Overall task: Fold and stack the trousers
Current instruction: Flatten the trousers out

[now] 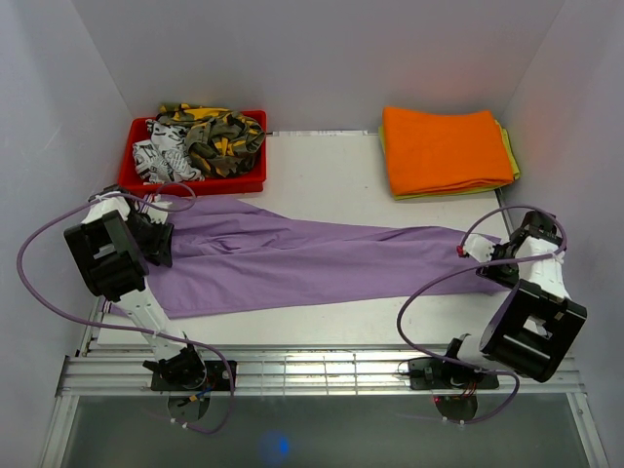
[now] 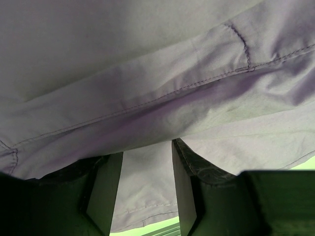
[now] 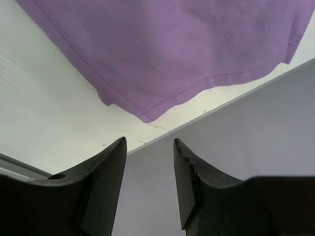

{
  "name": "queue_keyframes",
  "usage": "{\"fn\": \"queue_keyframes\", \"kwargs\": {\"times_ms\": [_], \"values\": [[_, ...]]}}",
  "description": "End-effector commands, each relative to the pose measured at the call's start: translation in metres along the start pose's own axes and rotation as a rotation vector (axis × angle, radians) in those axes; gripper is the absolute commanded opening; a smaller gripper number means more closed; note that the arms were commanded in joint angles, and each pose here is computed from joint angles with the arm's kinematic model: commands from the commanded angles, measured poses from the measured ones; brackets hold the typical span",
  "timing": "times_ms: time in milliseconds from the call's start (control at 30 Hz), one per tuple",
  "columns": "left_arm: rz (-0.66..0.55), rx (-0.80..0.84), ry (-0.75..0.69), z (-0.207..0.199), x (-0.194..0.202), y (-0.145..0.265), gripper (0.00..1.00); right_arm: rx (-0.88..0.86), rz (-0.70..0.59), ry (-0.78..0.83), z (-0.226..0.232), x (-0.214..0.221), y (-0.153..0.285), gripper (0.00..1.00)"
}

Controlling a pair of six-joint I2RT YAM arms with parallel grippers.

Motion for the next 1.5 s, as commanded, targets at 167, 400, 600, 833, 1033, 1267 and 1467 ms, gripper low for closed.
{"fn": "queue_keyframes", "kwargs": {"times_ms": [167,400,600,833,1033,1267,1467], "values": [[-0.054,-0.005,-0.023,0.005,-0.011,0.007,0.55,-0.073,0.009,0.076,0.009,0.017,-0.011,0.51],[-0.029,-0.012,-0.019,0.005,-0.008,0.006,0.55,-0.109,0.010,0.065,0.009,0.021,-0.039,0.53],[-0.016,-0.021,-0.011,0.003,-0.003,0.005,0.55,-0.154,0.064,0.039,0.009,0.028,-0.060,0.31],[-0.012,-0.016,0.012,0.003,-0.002,0.000,0.52,-0.068,0.069,0.034,-0.013,0.027,-0.028,0.08],[-0.030,-0.008,0.043,0.003,-0.006,-0.001,0.48,-0.039,-0.018,0.045,-0.033,0.014,0.037,0.08],[-0.019,-0.023,0.052,0.005,-0.004,-0.003,0.45,-0.151,0.004,0.151,0.013,0.011,0.080,0.08],[-0.020,-0.028,0.055,0.007,0.001,-0.001,0.45,-0.314,0.103,0.221,0.082,0.023,0.052,0.08]]}}
Point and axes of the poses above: each gripper's point midway between its finger pads, its own y axis back along the fingers, its own z axis along the line the jaws close on, x = y × z, the point moved 9 cm from there along y, back along the fingers, and after that the axes turned 4 degrees about -y, right-handed, at the moved point
